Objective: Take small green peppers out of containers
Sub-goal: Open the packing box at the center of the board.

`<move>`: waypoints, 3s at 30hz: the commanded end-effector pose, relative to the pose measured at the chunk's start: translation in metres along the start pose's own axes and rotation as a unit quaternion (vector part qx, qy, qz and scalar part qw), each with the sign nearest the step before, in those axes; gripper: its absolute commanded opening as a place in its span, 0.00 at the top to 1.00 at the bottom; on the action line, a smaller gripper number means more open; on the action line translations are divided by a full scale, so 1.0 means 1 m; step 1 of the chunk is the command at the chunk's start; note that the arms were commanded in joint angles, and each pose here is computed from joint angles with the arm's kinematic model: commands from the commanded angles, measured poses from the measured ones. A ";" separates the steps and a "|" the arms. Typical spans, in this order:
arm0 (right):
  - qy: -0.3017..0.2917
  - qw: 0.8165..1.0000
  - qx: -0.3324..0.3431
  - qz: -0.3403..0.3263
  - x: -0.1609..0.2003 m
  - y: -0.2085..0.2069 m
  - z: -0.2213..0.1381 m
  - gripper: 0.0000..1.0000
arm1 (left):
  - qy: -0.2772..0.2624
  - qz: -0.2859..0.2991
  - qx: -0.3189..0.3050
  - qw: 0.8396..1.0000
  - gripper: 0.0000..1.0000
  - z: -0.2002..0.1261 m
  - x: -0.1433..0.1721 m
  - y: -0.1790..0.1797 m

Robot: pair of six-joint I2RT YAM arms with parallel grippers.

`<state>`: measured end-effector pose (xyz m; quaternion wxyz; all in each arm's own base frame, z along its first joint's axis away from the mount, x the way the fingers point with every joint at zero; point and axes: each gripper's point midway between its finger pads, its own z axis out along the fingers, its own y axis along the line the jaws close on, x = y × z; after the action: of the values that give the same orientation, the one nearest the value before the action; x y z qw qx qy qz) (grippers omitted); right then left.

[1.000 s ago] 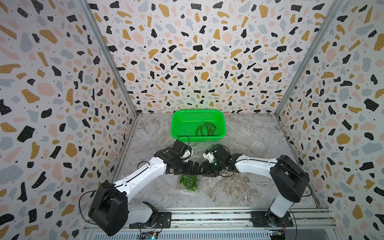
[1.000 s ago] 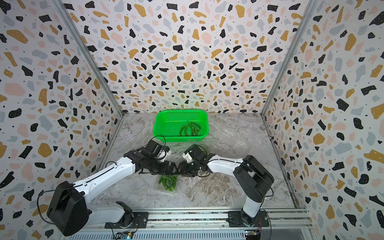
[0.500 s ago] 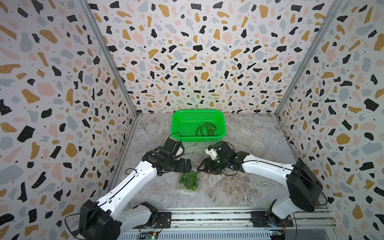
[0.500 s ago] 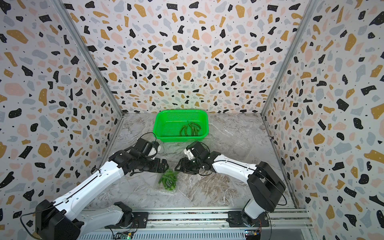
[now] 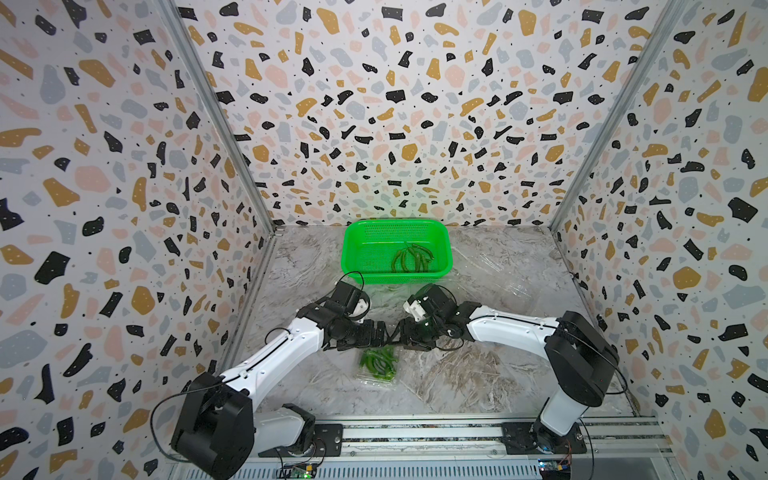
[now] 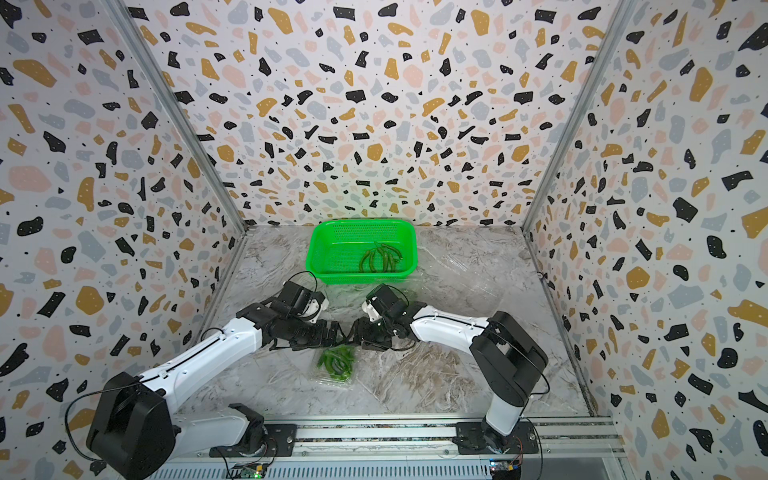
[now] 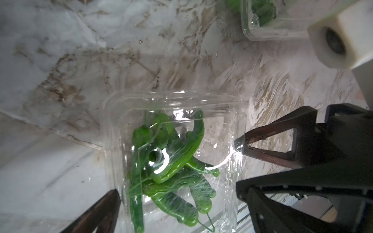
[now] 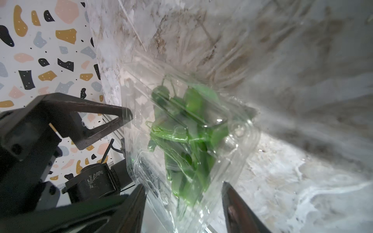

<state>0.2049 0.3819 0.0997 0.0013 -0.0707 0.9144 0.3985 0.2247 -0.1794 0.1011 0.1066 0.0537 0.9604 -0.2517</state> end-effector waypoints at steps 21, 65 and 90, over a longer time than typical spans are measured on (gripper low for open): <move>-0.011 0.999 -0.038 -0.028 0.000 0.027 -0.016 0.37 | -0.014 0.003 0.015 1.000 0.01 -0.007 0.002 -0.006; -0.034 0.970 -0.238 -0.034 0.003 0.081 -0.031 0.34 | -0.028 -0.033 0.096 0.994 0.01 0.000 0.003 -0.025; -0.027 0.983 -0.178 -0.024 0.016 0.047 -0.033 0.33 | -0.026 0.001 0.018 0.999 0.01 -0.015 -0.003 -0.011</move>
<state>0.1868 0.3884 0.1428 0.0082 -0.0518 0.8172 0.5739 0.2158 -0.1775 0.1005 0.1042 0.0158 0.9564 -0.2725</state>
